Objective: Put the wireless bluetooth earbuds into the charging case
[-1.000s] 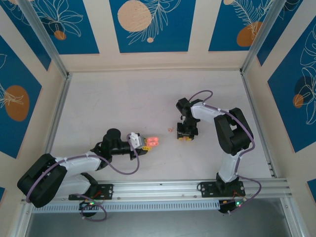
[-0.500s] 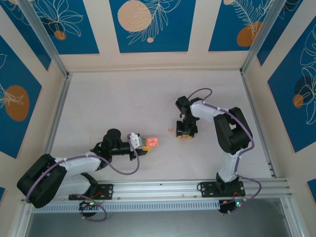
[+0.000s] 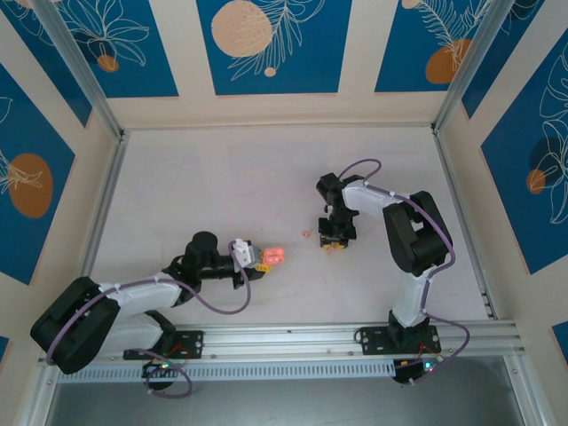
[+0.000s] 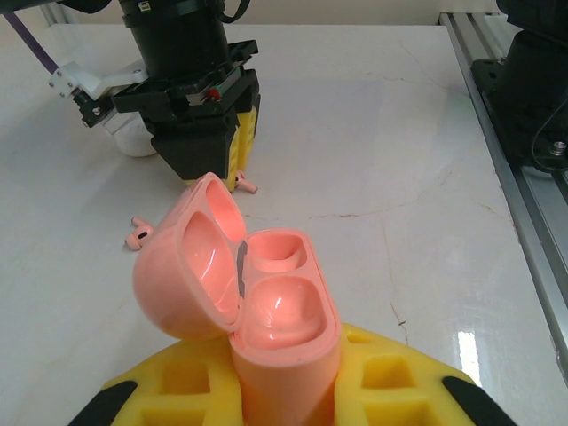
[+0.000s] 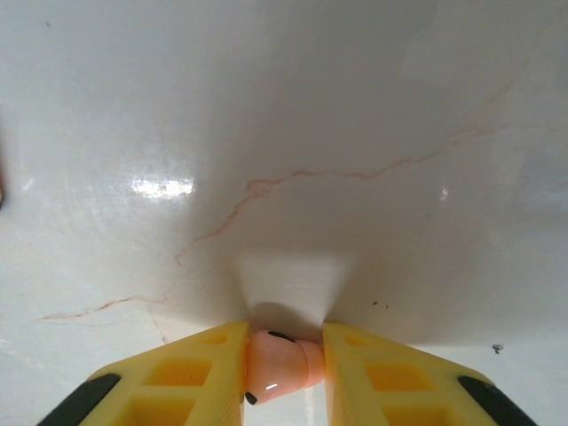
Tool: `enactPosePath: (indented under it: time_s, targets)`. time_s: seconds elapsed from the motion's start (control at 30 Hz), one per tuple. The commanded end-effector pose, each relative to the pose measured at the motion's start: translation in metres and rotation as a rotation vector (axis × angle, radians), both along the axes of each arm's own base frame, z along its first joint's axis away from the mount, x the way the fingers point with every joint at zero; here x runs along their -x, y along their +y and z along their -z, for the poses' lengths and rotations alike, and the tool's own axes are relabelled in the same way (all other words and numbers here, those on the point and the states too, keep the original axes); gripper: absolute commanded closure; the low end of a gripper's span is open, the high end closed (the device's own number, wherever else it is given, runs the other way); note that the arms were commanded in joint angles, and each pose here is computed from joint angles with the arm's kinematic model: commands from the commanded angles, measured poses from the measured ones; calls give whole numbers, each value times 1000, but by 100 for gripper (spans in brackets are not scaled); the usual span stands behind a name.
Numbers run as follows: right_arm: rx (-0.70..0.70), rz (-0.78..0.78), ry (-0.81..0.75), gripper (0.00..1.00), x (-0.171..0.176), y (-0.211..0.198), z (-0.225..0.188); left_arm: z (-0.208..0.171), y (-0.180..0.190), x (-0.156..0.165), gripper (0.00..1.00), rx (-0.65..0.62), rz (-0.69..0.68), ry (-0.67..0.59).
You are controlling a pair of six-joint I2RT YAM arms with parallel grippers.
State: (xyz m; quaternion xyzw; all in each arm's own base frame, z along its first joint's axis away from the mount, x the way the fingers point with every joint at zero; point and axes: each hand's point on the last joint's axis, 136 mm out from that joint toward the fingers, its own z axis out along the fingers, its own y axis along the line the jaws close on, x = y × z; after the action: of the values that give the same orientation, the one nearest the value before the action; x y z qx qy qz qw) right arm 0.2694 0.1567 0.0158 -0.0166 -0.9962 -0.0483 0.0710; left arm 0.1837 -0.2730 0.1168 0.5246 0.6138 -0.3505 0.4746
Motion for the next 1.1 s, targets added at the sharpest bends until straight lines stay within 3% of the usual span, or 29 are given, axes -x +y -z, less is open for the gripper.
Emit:
enactPosePath:
  time_s: [0.0,0.2,0.6,0.87,1.07]
  targets:
    - [11,-3,-2,75,-1,-2,4,-2,2,-2,84,2,-6,-15]
    - [-37,11,-85,76,-4,3,-10,-1,0,-5,84,13,-15,-18]
    - [-326,-52,-543,78,-18,53,-83,-2,-9,-25,86,143,-74,-67]
    - [-601,-149,-913,78,-3,76,-154,-8,-23,-32,87,220,-60,-85]
    - [-736,-192,-982,78,15,85,-169,-17,-28,-33,87,238,-53,-110]
